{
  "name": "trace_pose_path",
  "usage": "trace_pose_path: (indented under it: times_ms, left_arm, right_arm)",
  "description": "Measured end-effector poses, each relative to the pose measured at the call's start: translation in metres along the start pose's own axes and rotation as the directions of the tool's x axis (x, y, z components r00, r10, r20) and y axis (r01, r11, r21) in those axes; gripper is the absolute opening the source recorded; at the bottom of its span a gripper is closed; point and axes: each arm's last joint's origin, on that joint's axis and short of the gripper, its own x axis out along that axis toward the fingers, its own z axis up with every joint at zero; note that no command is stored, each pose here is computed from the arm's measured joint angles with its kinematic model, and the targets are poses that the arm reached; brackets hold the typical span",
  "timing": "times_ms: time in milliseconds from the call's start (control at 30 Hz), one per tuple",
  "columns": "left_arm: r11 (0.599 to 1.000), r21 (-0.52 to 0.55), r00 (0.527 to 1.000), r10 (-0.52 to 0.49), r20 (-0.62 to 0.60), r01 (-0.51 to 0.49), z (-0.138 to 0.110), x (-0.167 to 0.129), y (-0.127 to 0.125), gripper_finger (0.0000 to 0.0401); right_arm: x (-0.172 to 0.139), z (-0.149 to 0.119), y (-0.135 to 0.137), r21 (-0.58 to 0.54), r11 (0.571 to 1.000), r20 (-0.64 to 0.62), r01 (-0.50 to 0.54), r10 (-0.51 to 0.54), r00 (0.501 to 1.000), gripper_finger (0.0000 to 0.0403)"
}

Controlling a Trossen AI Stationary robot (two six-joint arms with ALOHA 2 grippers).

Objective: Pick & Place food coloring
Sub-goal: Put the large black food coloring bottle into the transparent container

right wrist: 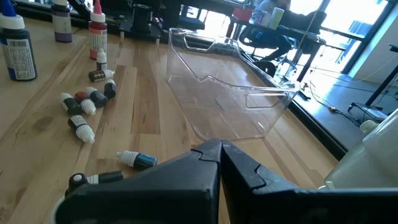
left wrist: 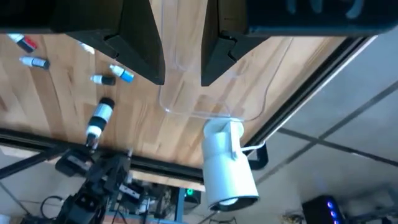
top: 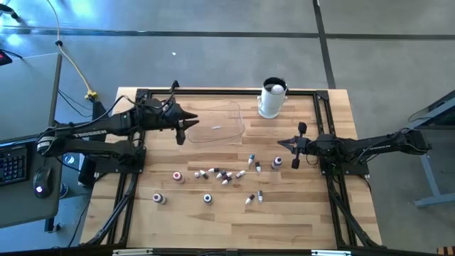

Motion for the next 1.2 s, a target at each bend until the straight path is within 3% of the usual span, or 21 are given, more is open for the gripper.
trace_pose_path:
  times_ms: [233, 1200]
  left_arm:
    - [1.000, -0.002, 0.999, 0.002, 0.048, -0.002, 0.0048, -0.0042, 0.0000, 0.0104]
    - [1.000, 0.002, 0.999, -0.022, 0.044, 0.022, 0.0044, -0.0042, -0.0007, 0.0104]
  right_arm:
    - [0.0000, 0.0000, 0.0000, 0.000, 1.000, 0.000, 0.000, 0.000, 1.000, 0.0002]
    - [0.0000, 0.0001, 0.0000, 0.000, 1.000, 0.000, 0.000, 0.000, 1.000, 0.0002]
